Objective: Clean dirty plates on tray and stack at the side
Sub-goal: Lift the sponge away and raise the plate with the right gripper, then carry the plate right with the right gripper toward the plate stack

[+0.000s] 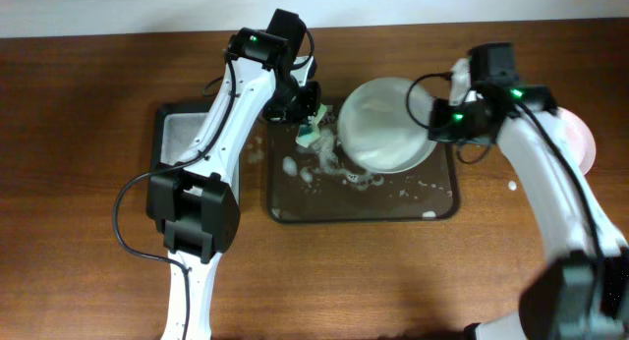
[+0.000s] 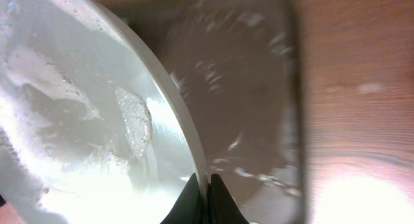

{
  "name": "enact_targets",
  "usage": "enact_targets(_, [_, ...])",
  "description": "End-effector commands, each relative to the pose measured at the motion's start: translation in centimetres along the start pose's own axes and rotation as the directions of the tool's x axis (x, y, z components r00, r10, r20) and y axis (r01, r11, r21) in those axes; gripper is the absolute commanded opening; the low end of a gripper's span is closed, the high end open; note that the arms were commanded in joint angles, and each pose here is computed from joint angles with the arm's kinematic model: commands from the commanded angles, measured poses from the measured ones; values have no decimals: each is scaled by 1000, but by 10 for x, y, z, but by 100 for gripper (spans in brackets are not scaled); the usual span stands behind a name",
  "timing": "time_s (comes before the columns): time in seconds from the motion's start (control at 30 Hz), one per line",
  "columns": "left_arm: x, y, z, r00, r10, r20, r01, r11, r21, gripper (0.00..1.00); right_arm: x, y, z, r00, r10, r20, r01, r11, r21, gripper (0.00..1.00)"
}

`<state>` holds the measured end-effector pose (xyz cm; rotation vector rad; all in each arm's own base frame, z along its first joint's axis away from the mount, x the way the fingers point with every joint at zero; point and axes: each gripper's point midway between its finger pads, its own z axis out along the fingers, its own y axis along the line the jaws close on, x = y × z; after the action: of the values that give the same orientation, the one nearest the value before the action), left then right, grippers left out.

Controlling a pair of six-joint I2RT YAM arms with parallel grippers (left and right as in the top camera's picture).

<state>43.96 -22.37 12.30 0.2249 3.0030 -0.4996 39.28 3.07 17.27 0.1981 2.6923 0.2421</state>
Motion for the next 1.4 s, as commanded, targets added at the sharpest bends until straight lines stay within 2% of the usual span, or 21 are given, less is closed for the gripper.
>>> enact_targets(0.0, [-3, 6, -5, 1000, 20, 22, -19, 999, -45, 0, -11, -39, -52, 990, -22, 141, -14, 969, 246, 4])
enact_targets(0.13, [-4, 6, -5, 999, 21, 27, -20, 999, -43, 0, -10, -56, -82, 980, -31, 197, -42, 935, 353, 4])
enact_targets(0.27, [-6, 5, -5, 999, 24, 36, -23, 999, -41, 0, -6, -68, -96, 974, -46, 222, -75, 857, 510, 4])
enact_targets(0.5, [-9, 5, -5, 999, 27, 45, -25, 999, -39, 0, -14, -40, -116, 924, -187, 335, -114, 699, 706, 4])
enact_targets(0.7, [-9, 5, -5, 999, 27, 45, -25, 999, -39, 0, -16, -16, -98, 902, -264, 341, -109, 626, 772, 4])
enact_targets(0.97, [-9, 5, -5, 999, 27, 45, -25, 999, -39, 0, -14, -14, -77, 911, -245, 333, -117, 619, 777, 4])
enact_targets(1.07, [-9, 5, -5, 999, 27, 45, -25, 999, -39, 0, -15, -16, -82, 904, -261, 337, -124, 595, 794, 4])
enact_targets(1.23, [-9, 5, -5, 999, 27, 46, -25, 999, -39, 0, -19, -6, -103, 861, -367, 352, -133, 506, 852, 4])
enact_targets(1.37, [-10, 5, -5, 998, 28, 53, -27, 999, -38, 0, -18, 13, -112, 824, -432, 366, -128, 488, 863, 4])
